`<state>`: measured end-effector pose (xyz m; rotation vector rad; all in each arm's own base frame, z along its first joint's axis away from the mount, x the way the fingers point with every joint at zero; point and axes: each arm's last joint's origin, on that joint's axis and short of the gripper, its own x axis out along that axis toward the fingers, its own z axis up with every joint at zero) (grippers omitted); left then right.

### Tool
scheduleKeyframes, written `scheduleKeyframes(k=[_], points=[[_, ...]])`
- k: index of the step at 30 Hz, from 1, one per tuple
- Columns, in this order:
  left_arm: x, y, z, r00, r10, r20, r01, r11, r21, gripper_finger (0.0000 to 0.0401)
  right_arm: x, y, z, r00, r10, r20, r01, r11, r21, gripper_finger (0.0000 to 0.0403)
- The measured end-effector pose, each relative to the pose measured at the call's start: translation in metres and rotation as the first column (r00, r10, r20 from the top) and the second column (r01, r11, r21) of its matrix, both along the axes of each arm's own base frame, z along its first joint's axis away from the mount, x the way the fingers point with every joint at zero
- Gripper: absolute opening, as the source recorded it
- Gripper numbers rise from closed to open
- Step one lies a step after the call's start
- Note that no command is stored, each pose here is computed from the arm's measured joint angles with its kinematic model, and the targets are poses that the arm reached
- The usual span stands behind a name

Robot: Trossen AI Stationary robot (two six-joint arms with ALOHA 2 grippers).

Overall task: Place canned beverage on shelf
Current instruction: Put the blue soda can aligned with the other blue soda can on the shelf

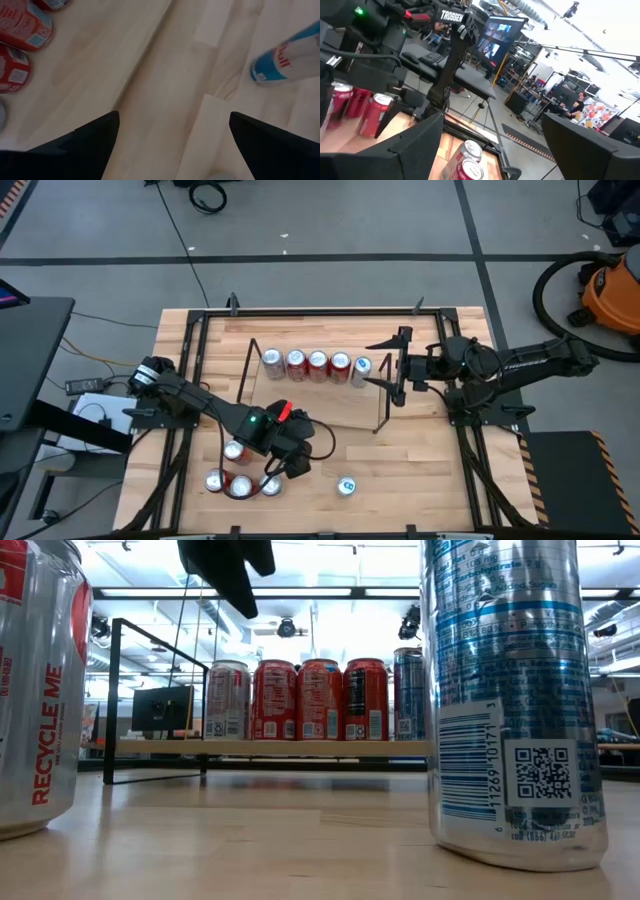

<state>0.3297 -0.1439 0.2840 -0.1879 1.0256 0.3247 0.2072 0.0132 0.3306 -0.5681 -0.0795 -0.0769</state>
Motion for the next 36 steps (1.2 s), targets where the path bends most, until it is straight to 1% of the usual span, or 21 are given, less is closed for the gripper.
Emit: scheduleKeyframes(k=[3,5,7,10,12,14,18,21,27,30,33,36], points=[[0.001,0.0,0.0,1.0,0.02,0.013,-0.02,1.0,-0.017,0.0389,0.002,0.0,-0.001,1.0,0.003,0.002,-0.003,1.0,0.0,0.0348],[0.001,-0.001,0.0,1.0,0.028,0.008,-0.028,0.998,-0.057,0.0389,0.004,0.0,-0.002,1.0,0.001,-0.004,-0.001,1.0,-0.006,0.0347],[0.0,-0.004,0.0,0.999,0.021,-0.028,-0.025,0.988,-0.149,0.0389,0.005,0.0,-0.003,1.0,-0.005,-0.011,0.005,1.0,-0.013,0.0347],[-0.003,-0.012,-0.001,0.996,0.005,-0.089,-0.031,0.954,-0.297,0.0389,0.006,0.0,-0.003,1.0,-0.006,-0.011,0.006,1.0,-0.02,0.0347],[-0.007,-0.019,-0.001,0.995,-0.007,-0.101,-0.027,0.943,-0.332,0.0389,0.006,0.0,-0.004,1.0,-0.007,-0.014,0.006,1.0,-0.025,0.0347],[-0.009,-0.025,-0.001,0.996,-0.016,-0.082,-0.011,0.951,-0.31,0.0389,0.006,0.0,-0.004,1.0,-0.007,-0.013,0.006,1.0,-0.027,0.0347],[-0.008,-0.028,-0.003,1.0,-0.009,-0.028,0.004,0.982,-0.189,0.0389,0.006,0.0,-0.004,1.0,-0.007,-0.012,0.007,0.999,-0.035,0.0347],[-0.007,-0.026,-0.002,1.0,0.0,0.003,0.0,0.991,-0.135,0.0389,0.006,0.001,-0.004,1.0,-0.005,-0.012,0.004,0.999,-0.047,0.0347],[-0.004,-0.028,-0.006,1.0,0.004,0.007,-0.003,0.992,-0.128,0.0389,0.006,0.001,-0.003,1.0,-0.002,-0.007,0.002,0.999,-0.049,0.0347],[0.002,-0.031,-0.02,1.0,0.003,-0.027,-0.006,0.994,-0.105,0.0389,0.006,0.001,-0.003,1.0,-0.003,-0.008,0.002,0.999,-0.049,0.0347],[0.01,-0.03,-0.036,0.997,-0.024,-0.072,0.019,0.998,-0.065,0.0389,0.007,0.001,-0.003,1.0,-0.002,-0.01,0.002,0.999,-0.049,0.0347],[0.015,-0.024,-0.04,0.996,-0.009,-0.087,0.003,0.998,-0.068,0.0389,0.007,0.001,-0.003,1.0,-0.002,-0.009,0.001,0.999,-0.047,0.0347]])
